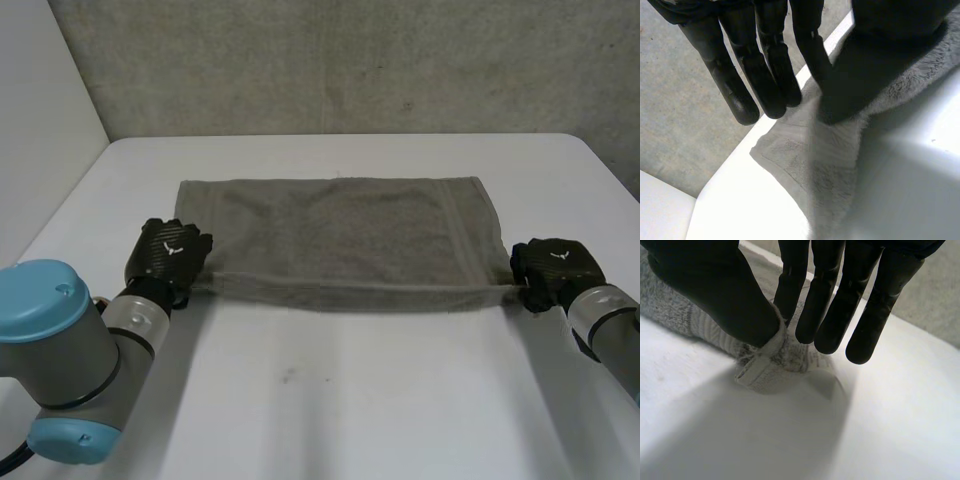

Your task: Fold the towel.

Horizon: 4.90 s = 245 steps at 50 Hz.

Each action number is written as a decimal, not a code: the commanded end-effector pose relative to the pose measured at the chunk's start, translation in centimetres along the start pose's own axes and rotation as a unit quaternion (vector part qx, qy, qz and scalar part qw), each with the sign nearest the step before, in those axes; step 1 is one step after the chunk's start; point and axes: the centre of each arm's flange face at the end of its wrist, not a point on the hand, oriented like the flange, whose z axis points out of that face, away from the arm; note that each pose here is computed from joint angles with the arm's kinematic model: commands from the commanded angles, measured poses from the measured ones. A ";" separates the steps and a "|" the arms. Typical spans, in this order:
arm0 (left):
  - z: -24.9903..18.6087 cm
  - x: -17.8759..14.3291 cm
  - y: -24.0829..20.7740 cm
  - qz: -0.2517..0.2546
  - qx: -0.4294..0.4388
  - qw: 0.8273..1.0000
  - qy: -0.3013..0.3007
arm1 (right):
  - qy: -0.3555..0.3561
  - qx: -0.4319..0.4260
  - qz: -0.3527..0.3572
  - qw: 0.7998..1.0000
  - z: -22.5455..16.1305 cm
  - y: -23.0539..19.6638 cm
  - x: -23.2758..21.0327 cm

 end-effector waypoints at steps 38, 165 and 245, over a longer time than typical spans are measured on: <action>-0.1 -3.8 3.5 -0.131 -0.103 0.983 0.080 | -0.029 0.000 -0.088 0.996 -1.1 0.2 -0.8; 4.2 -5.5 -6.4 -0.087 -0.050 0.995 0.023 | 0.012 0.061 -0.151 0.987 0.5 -11.3 0.6; -0.8 -4.8 -4.1 -0.182 -0.014 0.983 0.014 | -0.169 0.305 -0.399 0.848 -3.3 -9.5 -21.3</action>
